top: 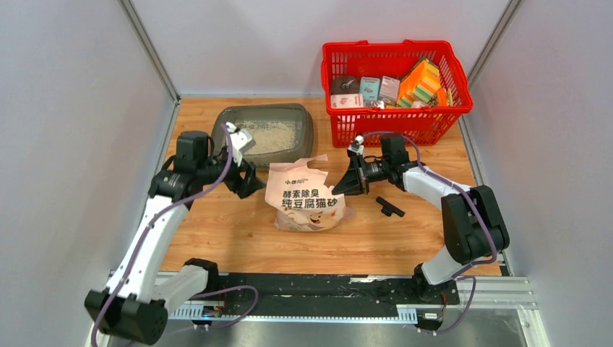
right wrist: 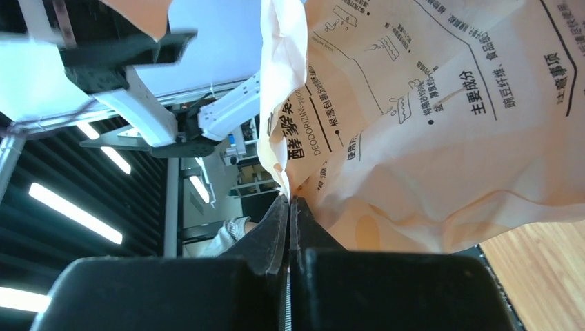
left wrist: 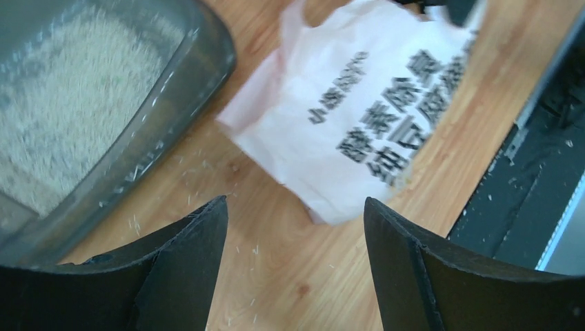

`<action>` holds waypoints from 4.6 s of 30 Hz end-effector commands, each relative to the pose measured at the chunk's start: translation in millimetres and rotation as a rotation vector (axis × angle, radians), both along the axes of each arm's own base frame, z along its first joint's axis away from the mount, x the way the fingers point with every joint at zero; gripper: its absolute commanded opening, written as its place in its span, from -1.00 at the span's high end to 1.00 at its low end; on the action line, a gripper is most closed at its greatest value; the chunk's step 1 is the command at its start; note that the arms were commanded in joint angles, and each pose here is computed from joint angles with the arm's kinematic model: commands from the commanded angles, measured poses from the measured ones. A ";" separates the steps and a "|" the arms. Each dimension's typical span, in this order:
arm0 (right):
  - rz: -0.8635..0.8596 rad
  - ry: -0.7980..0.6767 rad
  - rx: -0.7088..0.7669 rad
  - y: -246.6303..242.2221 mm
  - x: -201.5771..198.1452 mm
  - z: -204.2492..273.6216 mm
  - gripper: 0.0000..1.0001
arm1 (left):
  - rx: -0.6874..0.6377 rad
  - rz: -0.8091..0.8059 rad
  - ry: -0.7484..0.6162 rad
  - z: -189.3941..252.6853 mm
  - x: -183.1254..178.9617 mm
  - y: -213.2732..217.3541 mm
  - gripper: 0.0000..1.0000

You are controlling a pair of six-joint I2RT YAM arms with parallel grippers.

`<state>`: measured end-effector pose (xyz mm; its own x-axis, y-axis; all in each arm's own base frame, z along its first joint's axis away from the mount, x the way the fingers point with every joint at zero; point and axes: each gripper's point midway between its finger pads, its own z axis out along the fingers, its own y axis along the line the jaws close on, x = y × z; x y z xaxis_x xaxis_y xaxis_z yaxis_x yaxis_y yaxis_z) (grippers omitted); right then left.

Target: Fill the litter box with clean litter

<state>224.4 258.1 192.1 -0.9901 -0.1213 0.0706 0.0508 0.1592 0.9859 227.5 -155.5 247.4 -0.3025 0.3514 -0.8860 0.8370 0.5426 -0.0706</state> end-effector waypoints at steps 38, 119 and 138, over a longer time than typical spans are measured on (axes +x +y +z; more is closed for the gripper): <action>-0.182 -0.636 -0.066 17.0 42.4 11.2 0.05 | -0.605 0.247 0.595 -59.6 49.2 -49.3 0.45; -0.087 0.396 -0.171 22.3 17.0 3.7 1.00 | -0.141 0.023 0.100 28.1 20.4 -9.8 -0.50; -0.107 0.387 -0.153 21.0 24.6 8.3 1.00 | 0.173 -0.808 -0.243 -29.2 -11.1 -136.6 -0.59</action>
